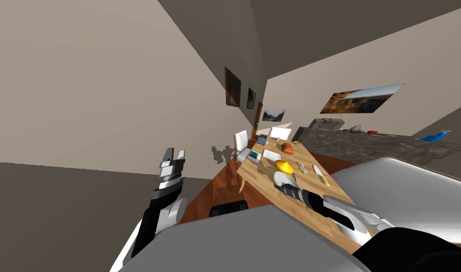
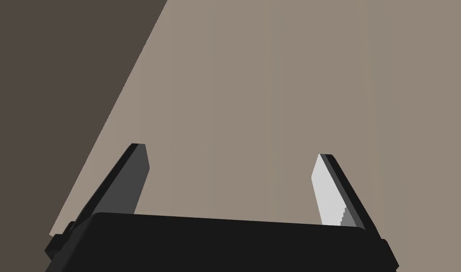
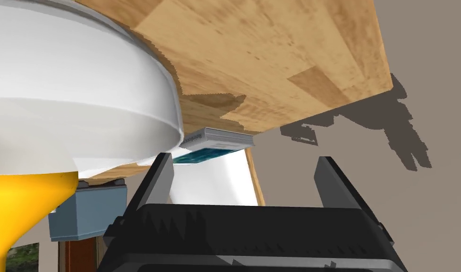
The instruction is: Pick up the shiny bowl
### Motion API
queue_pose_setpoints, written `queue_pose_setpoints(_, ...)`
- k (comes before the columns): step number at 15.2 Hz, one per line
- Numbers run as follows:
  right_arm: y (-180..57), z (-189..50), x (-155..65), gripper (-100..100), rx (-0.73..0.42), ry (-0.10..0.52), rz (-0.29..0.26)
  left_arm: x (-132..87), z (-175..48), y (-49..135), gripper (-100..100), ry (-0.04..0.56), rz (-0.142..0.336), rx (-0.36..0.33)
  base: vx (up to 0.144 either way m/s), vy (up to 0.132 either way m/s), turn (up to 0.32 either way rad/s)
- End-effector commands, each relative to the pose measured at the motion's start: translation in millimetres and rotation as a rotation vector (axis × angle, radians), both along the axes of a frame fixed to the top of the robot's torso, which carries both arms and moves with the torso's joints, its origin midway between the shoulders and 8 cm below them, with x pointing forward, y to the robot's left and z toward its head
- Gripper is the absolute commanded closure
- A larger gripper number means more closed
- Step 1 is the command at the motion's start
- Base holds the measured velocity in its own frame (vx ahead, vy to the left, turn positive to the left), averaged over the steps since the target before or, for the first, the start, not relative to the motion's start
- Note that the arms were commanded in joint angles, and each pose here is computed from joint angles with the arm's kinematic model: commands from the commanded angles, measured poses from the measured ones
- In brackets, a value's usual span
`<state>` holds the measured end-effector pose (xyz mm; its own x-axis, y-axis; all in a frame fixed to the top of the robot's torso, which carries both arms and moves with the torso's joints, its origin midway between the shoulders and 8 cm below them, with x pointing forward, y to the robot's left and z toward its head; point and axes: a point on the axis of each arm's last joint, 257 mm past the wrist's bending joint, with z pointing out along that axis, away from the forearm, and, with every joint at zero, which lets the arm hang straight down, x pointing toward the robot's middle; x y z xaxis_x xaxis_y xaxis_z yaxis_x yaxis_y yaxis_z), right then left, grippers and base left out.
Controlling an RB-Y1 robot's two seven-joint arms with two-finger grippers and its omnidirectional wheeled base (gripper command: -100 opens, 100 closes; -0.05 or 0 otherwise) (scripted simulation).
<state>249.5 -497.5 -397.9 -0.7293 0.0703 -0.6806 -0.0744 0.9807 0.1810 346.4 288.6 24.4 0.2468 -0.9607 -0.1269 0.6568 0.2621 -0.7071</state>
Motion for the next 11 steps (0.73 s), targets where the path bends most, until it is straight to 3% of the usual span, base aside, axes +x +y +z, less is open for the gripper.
queue_pose_setpoints(1,-16,-5,-16,-100,-0.036,0.043,-0.003,0,0,0.0,0,0.0,0.0,0.0,0.051,0.036,0.197)
queue_pose_setpoints(3,-48,-20,-56,-100,-0.11,0.143,-0.008,0,0,0.0,0,0.0,0.0,0.0,0.068,0.045,0.27)
queue_pose_setpoints(4,-48,-20,-56,-100,-0.11,0.143,-0.008,0,0,0.0,0,0.0,0.0,0.0,0.089,0.05,0.231)
queue_pose_setpoints(5,-62,-26,-77,-100,-0.141,0.192,-0.011,0,0,0.0,0,0.0,0.0,0.0,0.079,0.038,0.208)
queue_pose_setpoints(7,-62,-26,-77,-100,-0.141,0.192,-0.011,0,0,0.0,0,0.0,0.0,0.0,0.057,0.03,0.087)
queue_pose_setpoints(8,-75,-31,-98,-100,-0.168,0.239,-0.012,0,0,0.1,0,0.0,0.0,0.0,0.045,0.032,0.121)
queue_pose_setpoints(9,-75,-31,-98,-100,-0.168,0.239,-0.012,0,0,0.0,0,0.0,0.0,0.0,0.043,0.029,0.147)
queue_pose_setpoints(11,-95,-39,-138,-100,-0.212,0.325,-0.015,0,0,0.0,0,0.0,0.0,0.0,0.061,0.034,0.217)
